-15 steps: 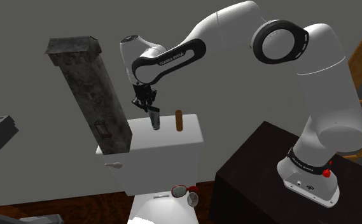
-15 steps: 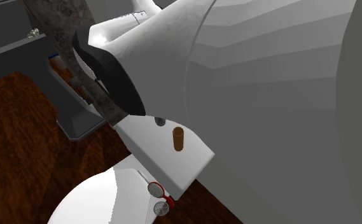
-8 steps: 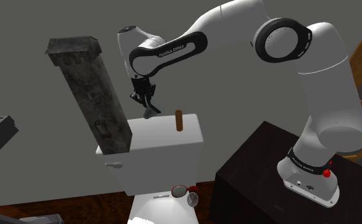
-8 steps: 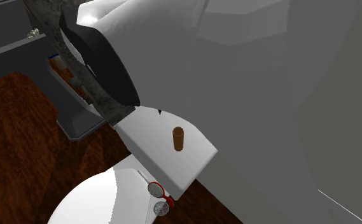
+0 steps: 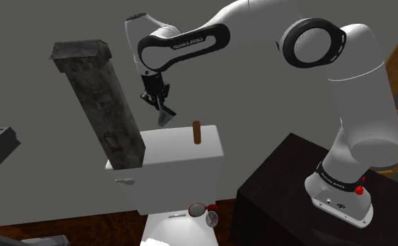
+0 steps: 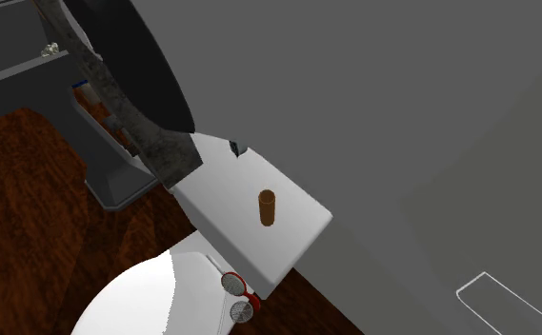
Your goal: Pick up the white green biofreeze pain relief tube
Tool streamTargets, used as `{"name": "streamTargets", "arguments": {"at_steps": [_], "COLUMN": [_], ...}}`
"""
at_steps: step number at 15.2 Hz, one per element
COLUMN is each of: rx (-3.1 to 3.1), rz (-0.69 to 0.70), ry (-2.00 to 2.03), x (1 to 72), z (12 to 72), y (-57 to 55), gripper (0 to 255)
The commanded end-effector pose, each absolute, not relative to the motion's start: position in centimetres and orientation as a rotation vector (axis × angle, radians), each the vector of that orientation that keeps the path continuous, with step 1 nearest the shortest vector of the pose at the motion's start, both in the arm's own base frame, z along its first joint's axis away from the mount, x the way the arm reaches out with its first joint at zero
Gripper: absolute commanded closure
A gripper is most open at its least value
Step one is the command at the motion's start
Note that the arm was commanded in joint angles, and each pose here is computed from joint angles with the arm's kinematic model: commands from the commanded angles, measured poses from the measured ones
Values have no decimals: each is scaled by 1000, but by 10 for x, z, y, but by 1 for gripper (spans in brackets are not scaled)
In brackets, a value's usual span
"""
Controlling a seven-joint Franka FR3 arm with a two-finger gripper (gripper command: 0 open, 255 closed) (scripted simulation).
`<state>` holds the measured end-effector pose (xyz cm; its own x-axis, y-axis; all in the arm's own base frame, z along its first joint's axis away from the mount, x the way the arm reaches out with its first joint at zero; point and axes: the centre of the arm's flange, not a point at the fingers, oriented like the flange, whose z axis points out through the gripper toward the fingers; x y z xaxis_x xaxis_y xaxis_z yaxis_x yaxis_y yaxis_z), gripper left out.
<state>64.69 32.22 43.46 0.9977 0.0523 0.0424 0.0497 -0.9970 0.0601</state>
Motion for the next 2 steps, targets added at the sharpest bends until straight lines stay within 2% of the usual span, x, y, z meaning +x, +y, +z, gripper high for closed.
{"name": "streamTargets", "arguments": {"at_steps": [1, 2], "rx": [3081, 3081], "rz": [67, 67], "ry": [79, 79], "x": [646, 646], "z": [441, 441], "y": [322, 322], "gripper": [255, 255]}}
